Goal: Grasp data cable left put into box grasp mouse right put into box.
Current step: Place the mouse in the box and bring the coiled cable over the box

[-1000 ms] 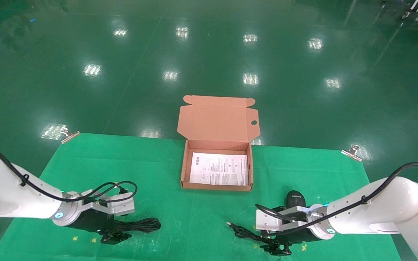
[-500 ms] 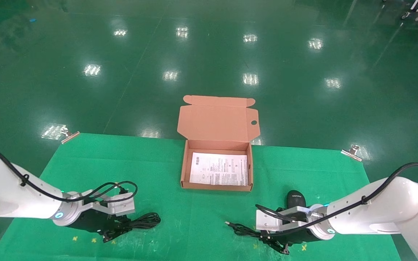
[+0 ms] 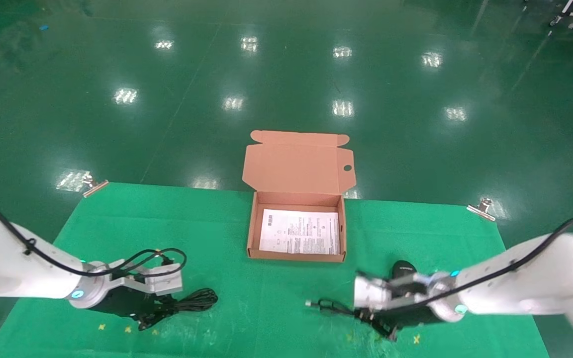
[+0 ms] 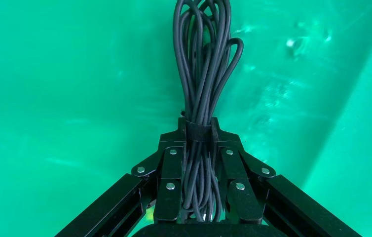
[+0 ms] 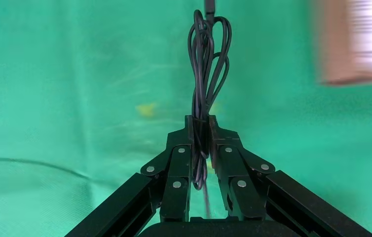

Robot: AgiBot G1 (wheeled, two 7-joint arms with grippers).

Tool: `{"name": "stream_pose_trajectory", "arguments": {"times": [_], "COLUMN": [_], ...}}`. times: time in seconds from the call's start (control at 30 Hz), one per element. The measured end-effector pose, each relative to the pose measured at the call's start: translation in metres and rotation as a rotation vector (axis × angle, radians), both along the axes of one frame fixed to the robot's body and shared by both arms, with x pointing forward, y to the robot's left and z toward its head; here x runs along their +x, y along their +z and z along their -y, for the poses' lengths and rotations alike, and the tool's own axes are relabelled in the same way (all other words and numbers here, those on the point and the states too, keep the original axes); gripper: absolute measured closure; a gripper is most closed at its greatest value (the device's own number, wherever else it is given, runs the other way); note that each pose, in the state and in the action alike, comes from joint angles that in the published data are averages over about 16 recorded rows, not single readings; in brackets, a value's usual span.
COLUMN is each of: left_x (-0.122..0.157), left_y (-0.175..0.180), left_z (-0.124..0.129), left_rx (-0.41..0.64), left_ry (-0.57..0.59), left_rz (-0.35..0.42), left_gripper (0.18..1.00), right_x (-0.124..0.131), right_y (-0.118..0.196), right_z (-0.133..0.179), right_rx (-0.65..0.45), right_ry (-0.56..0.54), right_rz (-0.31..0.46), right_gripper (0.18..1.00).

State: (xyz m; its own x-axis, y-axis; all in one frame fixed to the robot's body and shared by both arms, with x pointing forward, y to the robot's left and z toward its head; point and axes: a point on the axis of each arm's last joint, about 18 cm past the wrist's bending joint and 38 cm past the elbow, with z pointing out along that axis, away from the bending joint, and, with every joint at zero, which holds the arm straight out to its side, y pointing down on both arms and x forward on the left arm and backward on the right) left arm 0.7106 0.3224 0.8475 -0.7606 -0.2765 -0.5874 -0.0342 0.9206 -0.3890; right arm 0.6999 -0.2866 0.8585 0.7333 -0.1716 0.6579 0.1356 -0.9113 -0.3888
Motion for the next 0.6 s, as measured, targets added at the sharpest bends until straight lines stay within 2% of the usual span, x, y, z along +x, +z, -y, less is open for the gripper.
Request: {"name": "stream_pose_trajectory", "arguments": {"times": [0.17, 0.33, 0.47, 0.6], "left_x": [-0.004, -0.008, -0.01, -0.011], "left_y": [0.033, 0.079, 0.118, 0.154], "left_z": [-0.008, -0.012, -0.008, 0.004], "left_rx": [0.004, 0.012, 0.015, 0.013], "left_ry": [-0.025, -0.036, -0.035, -0.033], "left_rz": [0.08, 0.207, 0.332, 0.453], "left_gripper": [0.917, 0.918, 0.918, 0.918], "right_x": [-0.011, -0.023, -0.028, -0.027], "right_y": [0.054, 0.12, 0.173, 0.222], "right_z": [0.018, 0.026, 0.014, -0.014], "right_rx": [0.045, 0.089, 0.127, 0.174], "right_ry": [-0.037, -0.072, -0.064, -0.025], "right_rz": [0.102, 0.26, 0.399, 0.522], "right_gripper": [0.948, 0.95, 0.95, 0.95]}}
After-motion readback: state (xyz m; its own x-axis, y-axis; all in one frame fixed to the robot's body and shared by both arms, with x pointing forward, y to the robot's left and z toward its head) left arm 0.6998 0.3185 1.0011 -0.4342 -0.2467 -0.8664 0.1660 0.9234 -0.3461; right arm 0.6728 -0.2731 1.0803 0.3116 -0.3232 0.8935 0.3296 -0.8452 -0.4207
